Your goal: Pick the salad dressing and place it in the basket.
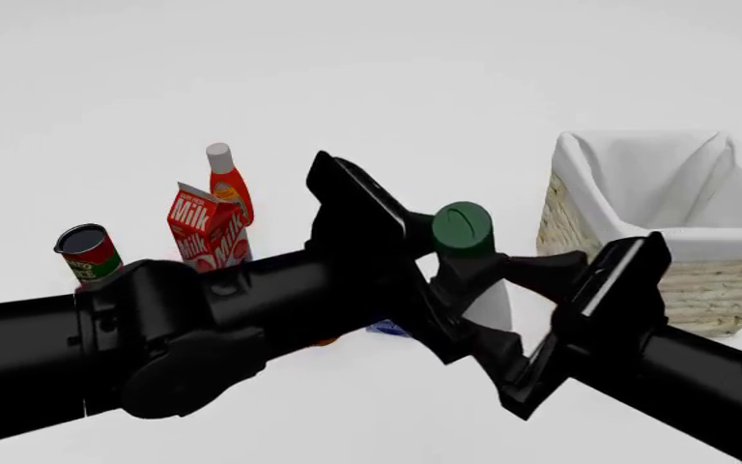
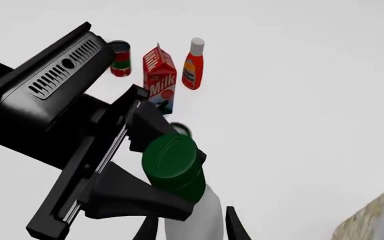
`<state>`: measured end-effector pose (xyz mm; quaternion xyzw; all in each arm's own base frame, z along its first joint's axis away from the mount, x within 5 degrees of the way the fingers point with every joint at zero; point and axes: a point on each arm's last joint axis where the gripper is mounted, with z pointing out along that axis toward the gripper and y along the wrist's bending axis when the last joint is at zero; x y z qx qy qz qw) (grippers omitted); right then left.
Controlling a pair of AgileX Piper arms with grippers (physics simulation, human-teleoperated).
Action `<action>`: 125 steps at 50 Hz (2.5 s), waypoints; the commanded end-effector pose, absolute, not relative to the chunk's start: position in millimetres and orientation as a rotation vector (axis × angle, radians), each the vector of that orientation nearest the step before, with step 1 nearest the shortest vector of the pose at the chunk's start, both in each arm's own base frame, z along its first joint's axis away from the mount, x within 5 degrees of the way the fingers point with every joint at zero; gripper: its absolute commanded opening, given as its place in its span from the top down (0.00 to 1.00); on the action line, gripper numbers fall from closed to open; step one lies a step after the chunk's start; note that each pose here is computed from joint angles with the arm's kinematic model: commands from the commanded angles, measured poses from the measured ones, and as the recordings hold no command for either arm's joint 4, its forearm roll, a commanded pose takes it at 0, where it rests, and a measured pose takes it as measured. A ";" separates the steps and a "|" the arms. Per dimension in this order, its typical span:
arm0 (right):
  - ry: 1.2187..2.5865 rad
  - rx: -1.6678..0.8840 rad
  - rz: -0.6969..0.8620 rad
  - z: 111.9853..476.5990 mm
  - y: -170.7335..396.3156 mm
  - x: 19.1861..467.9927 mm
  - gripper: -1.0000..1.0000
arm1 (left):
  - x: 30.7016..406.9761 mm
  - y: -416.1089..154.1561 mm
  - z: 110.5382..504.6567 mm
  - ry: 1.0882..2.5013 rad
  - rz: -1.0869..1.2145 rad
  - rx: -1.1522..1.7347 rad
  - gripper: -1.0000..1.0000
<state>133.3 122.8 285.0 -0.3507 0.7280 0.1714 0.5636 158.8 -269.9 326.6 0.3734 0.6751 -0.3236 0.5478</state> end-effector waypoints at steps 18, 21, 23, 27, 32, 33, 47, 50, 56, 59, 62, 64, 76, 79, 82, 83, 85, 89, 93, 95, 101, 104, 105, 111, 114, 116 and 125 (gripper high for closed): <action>1.685 -0.885 0.388 285.9 132.2 137.0 0.00 | 150.2 -271.2 326.4 1.577 -0.775 0.917 1.00; 1.684 -0.890 0.387 285.1 133.3 137.4 0.00 | 148.3 -271.2 326.5 1.574 -0.778 0.922 1.00; 1.682 -0.895 0.387 284.9 134.0 137.4 0.00 | 148.3 -271.3 325.4 1.576 -0.779 0.922 1.00; 1.671 -0.893 0.375 285.4 131.6 137.2 1.00 | 148.3 -271.2 324.9 1.577 -0.779 0.922 1.00; 1.655 -0.906 0.366 285.4 130.4 135.3 1.00 | 148.6 -271.2 324.4 1.578 -0.777 0.922 1.00; 1.652 -0.907 0.367 285.9 130.5 134.8 1.00 | 148.6 -271.3 324.3 1.579 -0.778 0.922 1.00; 1.638 -0.919 0.372 286.8 131.1 132.3 1.00 | 147.5 -271.7 323.9 1.578 -0.785 0.920 1.00; 1.635 -0.922 0.374 286.6 131.5 131.9 1.00 | 142.5 -269.6 327.8 1.552 -0.792 0.927 1.00; 1.635 -0.919 0.372 286.1 130.8 132.0 1.00 | 136.6 -267.4 335.0 1.539 -0.823 0.916 0.00; 1.634 -0.922 0.374 285.2 130.9 131.2 1.00 | 135.7 -266.8 337.7 1.540 -0.831 0.910 0.00; 1.636 -0.917 0.376 285.3 130.5 131.4 1.00 | 135.6 -263.7 343.1 1.533 -0.839 0.893 0.00; 1.636 -0.918 0.379 284.9 130.7 130.7 1.00 | 134.8 -255.8 353.5 1.515 -0.857 0.854 0.00; 1.642 -0.903 0.396 281.9 130.5 129.7 1.00 | 111.7 -179.7 448.3 1.289 -0.876 0.678 0.00; 1.645 -0.895 0.402 280.8 130.1 129.4 1.00 | 102.2 -148.7 472.1 1.218 -0.844 0.619 0.00; 1.644 -0.890 0.403 280.5 129.5 129.2 1.00 | 98.0 -125.7 482.8 1.174 -0.786 0.569 0.00; 1.645 -0.884 0.408 280.9 129.1 128.8 1.00 | 91.1 -114.7 488.4 1.160 -0.785 0.553 0.00; 1.644 -0.875 0.407 280.4 127.5 128.5 1.00 | 79.4 -86.6 492.0 1.100 -0.704 0.502 0.00; 1.641 -0.858 0.413 281.2 124.8 127.0 1.00 | 61.7 -54.4 480.6 1.061 -0.570 0.451 0.00; 1.637 -0.845 0.418 282.0 122.8 125.7 1.00 | 51.0 -38.1 468.4 1.078 -0.523 0.390 0.00; 1.635 -0.833 0.421 283.1 120.8 124.8 1.00 | 42.0 -26.3 459.2 1.080 -0.460 0.336 0.00; 1.625 -0.792 0.432 286.3 114.7 121.9 1.00 | 7.2 -2.0 418.6 1.054 -0.257 0.131 0.00; 1.617 -0.778 0.434 289.8 112.4 120.7 1.00 | 4.3 -0.7 388.6 1.097 -0.219 0.048 0.00; 1.612 -0.774 0.431 291.1 111.1 120.2 1.00 | 3.7 -0.5 380.9 1.103 -0.182 0.045 0.00; 1.592 -0.751 0.418 296.6 104.2 117.2 1.00 | -3.3 0.2 359.3 1.062 -0.117 -0.001 0.00; 1.575 -0.726 0.412 302.9 98.3 114.2 1.00 | 3.2 -0.1 350.7 1.047 -0.050 0.019 0.00; 1.572 -0.702 0.414 307.1 94.2 112.2 1.00 | 11.1 -0.5 338.6 1.045 -0.014 0.038 0.00; 1.565 -0.668 0.402 311.6 86.6 109.0 1.00 | 38.7 0.2 279.1 1.108 -0.043 -0.031 0.00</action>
